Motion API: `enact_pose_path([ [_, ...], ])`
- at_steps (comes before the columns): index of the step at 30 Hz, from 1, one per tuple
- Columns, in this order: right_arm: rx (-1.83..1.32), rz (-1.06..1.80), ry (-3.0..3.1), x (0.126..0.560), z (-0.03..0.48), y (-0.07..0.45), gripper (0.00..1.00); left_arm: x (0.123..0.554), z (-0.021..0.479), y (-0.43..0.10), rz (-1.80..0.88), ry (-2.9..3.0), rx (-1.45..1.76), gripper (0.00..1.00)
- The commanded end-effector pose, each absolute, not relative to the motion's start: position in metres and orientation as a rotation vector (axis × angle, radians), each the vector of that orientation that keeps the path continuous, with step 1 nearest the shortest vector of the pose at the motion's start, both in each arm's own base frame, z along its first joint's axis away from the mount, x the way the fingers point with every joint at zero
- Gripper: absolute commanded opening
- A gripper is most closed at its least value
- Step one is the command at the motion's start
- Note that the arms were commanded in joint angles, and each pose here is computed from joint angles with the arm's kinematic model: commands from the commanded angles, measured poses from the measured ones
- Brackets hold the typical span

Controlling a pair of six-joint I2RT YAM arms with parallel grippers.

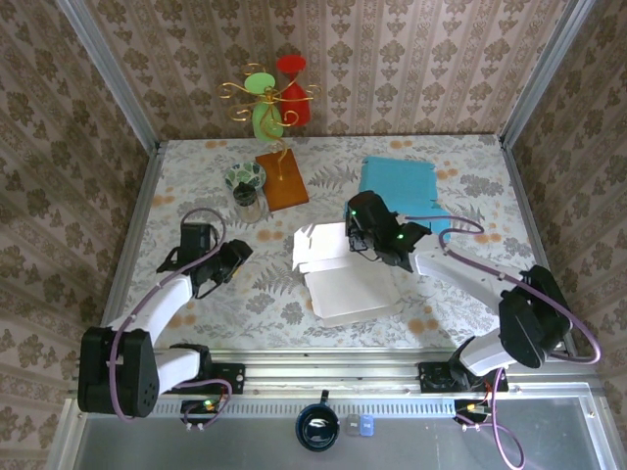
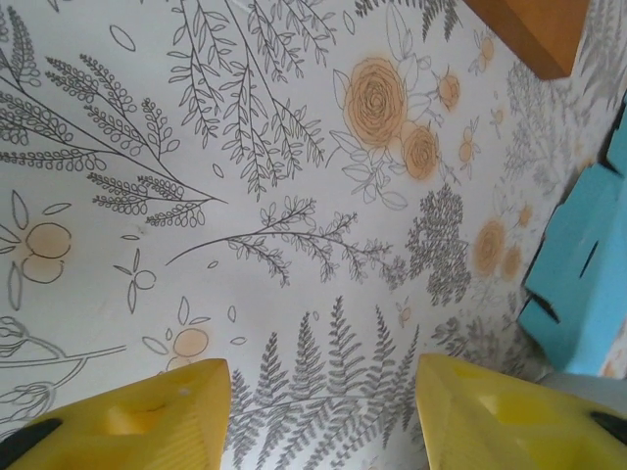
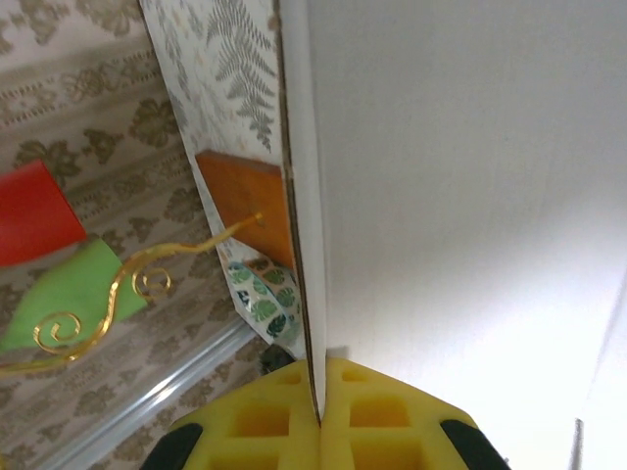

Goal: Fold the paper box

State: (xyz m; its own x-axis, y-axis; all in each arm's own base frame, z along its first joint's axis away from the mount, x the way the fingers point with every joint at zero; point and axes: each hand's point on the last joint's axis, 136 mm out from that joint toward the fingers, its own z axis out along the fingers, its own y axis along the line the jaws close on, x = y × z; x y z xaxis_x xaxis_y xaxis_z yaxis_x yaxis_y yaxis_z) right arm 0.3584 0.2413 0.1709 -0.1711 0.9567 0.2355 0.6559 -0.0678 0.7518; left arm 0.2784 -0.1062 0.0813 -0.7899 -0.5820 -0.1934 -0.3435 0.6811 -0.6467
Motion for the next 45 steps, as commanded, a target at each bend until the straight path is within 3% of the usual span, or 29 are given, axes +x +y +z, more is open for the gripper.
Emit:
enact_pose_path([
  [1, 1.685, 1.223, 1.756, 0.375, 0.192, 0.265, 0.0, 0.259, 0.074, -0.097, -0.748, 2.602, -0.635, 0.52],
  [9, 1.385, 1.247, 1.837, 0.379, 0.196, 0.283, 0.0, 0.265, 0.088, -0.112, -0.745, 2.552, -0.345, 0.47],
  [22, 1.285, 1.272, 1.939, 0.364, 0.171, 0.285, 0.0, 0.253, 0.105, -0.136, -0.8, 2.37, 0.066, 0.44],
  [45, 1.249, 1.34, 1.921, 0.366, 0.165, 0.291, 0.0, 0.238, 0.116, -0.204, -0.781, 2.205, 0.522, 0.52],
])
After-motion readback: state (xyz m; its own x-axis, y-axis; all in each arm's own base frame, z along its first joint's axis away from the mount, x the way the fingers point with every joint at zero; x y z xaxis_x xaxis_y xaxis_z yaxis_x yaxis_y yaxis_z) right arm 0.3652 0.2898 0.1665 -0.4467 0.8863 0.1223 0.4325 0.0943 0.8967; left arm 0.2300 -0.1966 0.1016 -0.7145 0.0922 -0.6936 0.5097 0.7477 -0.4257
